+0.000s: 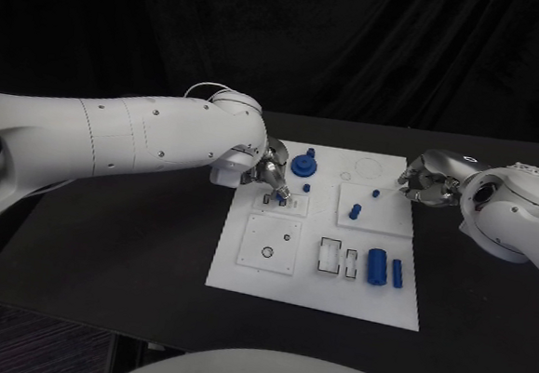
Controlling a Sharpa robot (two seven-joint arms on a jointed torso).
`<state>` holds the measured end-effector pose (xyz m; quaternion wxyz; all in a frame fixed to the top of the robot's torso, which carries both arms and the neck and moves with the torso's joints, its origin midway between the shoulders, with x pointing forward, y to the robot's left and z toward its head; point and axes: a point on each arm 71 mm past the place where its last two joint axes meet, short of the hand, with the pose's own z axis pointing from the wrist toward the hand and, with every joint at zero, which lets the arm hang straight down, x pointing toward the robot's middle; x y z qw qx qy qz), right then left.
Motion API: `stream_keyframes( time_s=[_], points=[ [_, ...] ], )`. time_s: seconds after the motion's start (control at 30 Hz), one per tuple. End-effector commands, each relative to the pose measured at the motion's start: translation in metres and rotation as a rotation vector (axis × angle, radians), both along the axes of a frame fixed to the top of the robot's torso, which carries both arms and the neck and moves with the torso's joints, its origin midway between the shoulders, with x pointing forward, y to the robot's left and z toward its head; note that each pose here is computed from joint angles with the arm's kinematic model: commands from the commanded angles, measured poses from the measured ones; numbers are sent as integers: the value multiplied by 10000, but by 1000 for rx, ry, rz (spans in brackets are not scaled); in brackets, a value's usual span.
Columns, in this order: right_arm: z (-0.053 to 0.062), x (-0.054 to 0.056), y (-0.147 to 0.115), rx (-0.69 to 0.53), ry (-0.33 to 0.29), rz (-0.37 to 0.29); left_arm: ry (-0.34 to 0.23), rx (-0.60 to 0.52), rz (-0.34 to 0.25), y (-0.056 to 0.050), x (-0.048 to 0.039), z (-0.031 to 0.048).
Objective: Assemble the parts on the task board
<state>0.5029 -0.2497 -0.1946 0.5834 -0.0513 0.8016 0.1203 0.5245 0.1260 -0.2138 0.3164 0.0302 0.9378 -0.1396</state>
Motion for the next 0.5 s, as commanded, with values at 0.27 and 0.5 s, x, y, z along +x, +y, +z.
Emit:
stream_keyframes(
  time_s=[0.27,0.5],
  points=[
    [-4,-4,-1,-4,-2,-11,25,7,-6,-32,-29,-36],
    [-6,-3,3,-4,-1,-11,31,9,-11,-36,-45,-46]
  ],
)
